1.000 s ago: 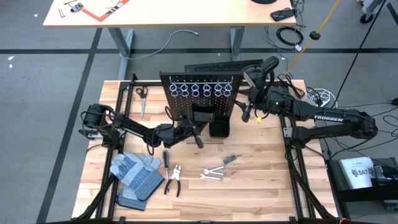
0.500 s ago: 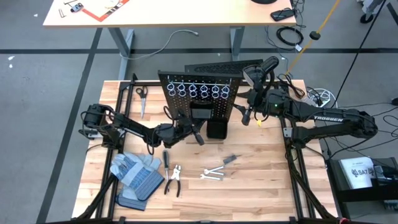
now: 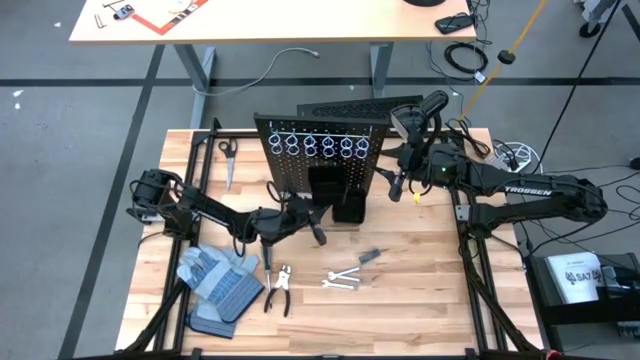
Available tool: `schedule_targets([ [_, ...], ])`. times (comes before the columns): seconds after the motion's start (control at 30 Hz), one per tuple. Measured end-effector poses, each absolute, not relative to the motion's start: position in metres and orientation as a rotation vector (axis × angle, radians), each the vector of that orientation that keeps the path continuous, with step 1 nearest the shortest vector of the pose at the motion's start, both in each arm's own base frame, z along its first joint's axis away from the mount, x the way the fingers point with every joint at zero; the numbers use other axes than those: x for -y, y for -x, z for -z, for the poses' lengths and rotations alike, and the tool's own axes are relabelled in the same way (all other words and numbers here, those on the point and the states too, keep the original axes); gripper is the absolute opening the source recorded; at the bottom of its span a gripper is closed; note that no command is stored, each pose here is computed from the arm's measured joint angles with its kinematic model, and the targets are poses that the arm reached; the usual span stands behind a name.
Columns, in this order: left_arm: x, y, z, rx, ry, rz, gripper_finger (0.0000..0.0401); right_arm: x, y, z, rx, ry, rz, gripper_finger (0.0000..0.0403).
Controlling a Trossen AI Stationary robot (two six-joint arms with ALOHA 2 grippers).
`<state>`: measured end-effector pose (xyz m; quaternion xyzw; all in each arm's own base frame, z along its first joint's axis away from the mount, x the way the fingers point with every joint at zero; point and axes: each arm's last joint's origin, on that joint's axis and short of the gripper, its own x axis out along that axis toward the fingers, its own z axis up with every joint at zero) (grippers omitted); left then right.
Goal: Hang tools onto peg board
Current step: Adjust the black pegboard on the table, then return to Home Position
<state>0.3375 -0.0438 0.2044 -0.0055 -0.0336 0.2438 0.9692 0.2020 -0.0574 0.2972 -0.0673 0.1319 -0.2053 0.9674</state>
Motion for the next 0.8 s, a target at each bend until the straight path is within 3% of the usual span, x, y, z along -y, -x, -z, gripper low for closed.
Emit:
schedule_targets([
  [0.8,0.092,-0.325,-0.186,-0.05,0.166,-0.475,0.0031,0.057,-0.201,-0.293,-0.307,0.104,0.414,0.0201],
])
